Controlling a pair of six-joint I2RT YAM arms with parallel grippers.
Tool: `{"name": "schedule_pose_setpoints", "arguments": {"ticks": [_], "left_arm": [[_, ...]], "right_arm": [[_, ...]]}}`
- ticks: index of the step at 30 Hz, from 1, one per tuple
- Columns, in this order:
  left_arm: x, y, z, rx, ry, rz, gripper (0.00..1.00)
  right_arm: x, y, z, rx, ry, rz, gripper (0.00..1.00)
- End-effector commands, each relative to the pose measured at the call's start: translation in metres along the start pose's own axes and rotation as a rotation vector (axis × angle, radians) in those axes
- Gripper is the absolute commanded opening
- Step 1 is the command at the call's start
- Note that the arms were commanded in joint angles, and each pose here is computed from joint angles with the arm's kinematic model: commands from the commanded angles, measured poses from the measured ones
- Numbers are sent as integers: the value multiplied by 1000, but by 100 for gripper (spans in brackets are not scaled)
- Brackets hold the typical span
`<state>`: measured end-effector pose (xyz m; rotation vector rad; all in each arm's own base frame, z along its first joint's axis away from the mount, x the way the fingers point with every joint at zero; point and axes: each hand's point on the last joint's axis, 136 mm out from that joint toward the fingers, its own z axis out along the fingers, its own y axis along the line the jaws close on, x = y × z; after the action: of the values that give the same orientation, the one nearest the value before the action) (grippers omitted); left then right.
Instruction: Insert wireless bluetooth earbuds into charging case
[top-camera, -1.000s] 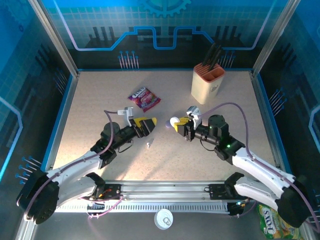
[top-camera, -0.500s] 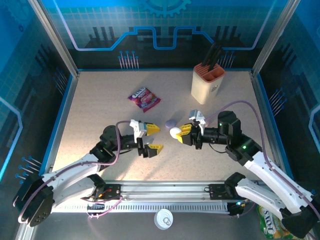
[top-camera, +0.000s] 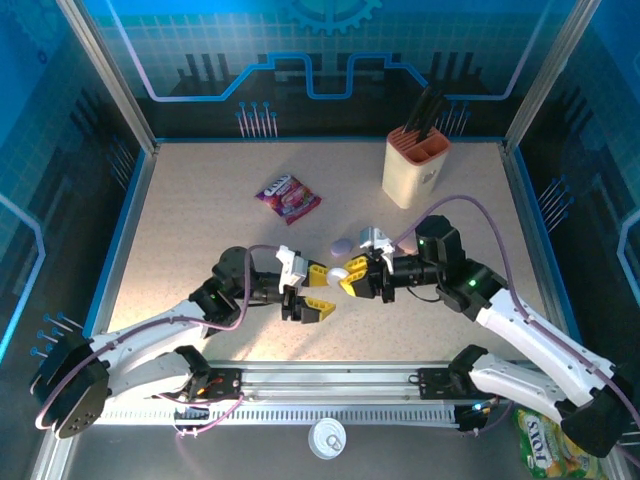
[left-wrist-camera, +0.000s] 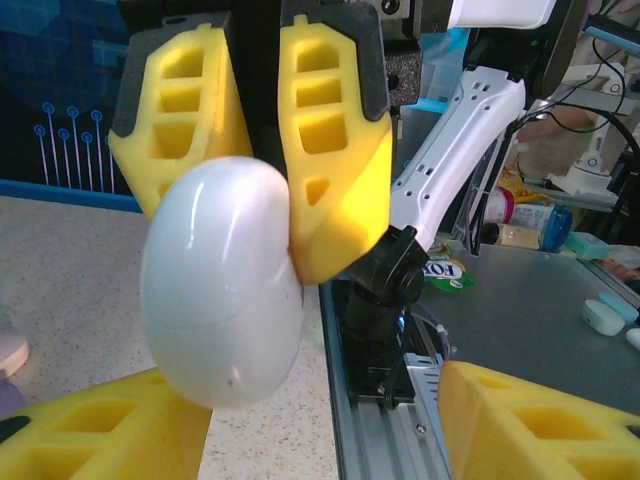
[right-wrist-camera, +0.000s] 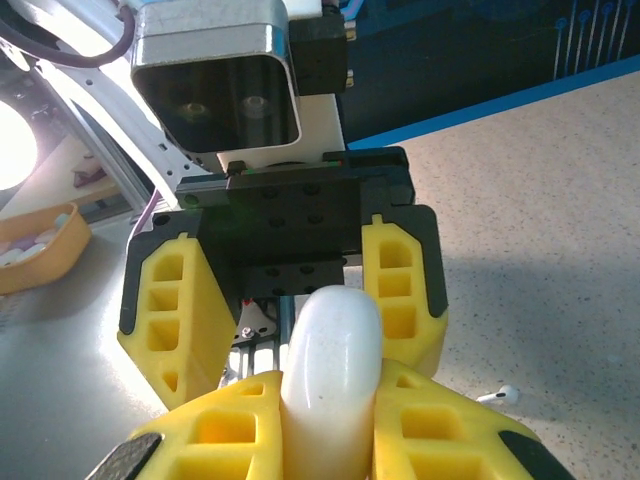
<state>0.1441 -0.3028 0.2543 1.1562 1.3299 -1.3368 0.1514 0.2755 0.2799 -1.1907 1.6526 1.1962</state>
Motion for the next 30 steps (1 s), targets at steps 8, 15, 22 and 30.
{"name": "schedule_pose_setpoints", "arguments": {"ticks": [8, 15, 22, 30], "left_arm": [[-27, -8, 7, 68, -69, 4, 42], [-28, -7, 7, 70, -78, 2, 34], [-23, -5, 9, 67, -56, 1, 11], [-11, -3, 6, 32, 0, 75, 13]], "right_arm": [[-13, 1, 6, -26, -16, -86, 0], [-8, -1, 8, -26, -4, -87, 0], [-3, -6, 9, -5, 8, -79, 0], [-25, -43, 1, 228, -92, 51, 52]]}}
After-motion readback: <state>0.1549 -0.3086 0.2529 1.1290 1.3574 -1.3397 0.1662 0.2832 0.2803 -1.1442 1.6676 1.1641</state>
